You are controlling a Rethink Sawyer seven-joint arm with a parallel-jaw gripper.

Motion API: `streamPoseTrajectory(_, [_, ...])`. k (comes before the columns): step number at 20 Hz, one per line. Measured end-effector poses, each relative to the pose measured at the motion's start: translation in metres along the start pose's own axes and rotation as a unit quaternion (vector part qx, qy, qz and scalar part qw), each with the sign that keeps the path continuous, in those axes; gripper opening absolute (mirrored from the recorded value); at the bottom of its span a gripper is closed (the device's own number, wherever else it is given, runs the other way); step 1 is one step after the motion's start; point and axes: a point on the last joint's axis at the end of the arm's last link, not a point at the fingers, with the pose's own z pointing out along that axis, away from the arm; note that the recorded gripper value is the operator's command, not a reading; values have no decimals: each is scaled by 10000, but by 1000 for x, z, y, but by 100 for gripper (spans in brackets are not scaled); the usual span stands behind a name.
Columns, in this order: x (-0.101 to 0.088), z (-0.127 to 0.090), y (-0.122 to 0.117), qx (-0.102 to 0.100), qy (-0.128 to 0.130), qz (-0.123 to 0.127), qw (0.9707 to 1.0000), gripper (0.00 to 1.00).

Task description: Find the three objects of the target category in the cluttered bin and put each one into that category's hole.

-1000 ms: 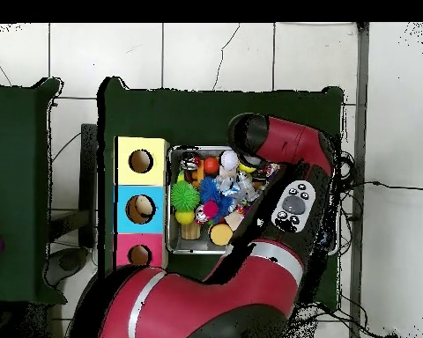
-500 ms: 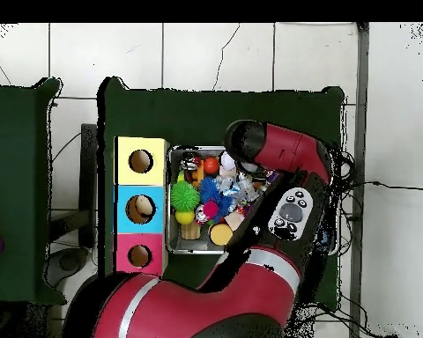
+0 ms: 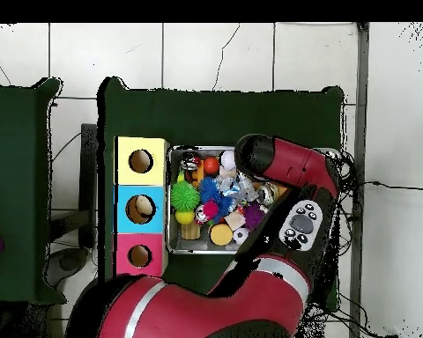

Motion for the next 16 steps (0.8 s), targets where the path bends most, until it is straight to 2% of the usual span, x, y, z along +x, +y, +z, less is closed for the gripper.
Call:
streamPoseTrajectory(4, [4, 11, -12, 19, -126, 70, 9999, 100])
streamPoseTrajectory(9, [14, 16, -16, 54, -25, 86, 9999, 100])
streamPoseTrajectory(16, [16, 19, -16, 61, -1, 81, 9999, 100])
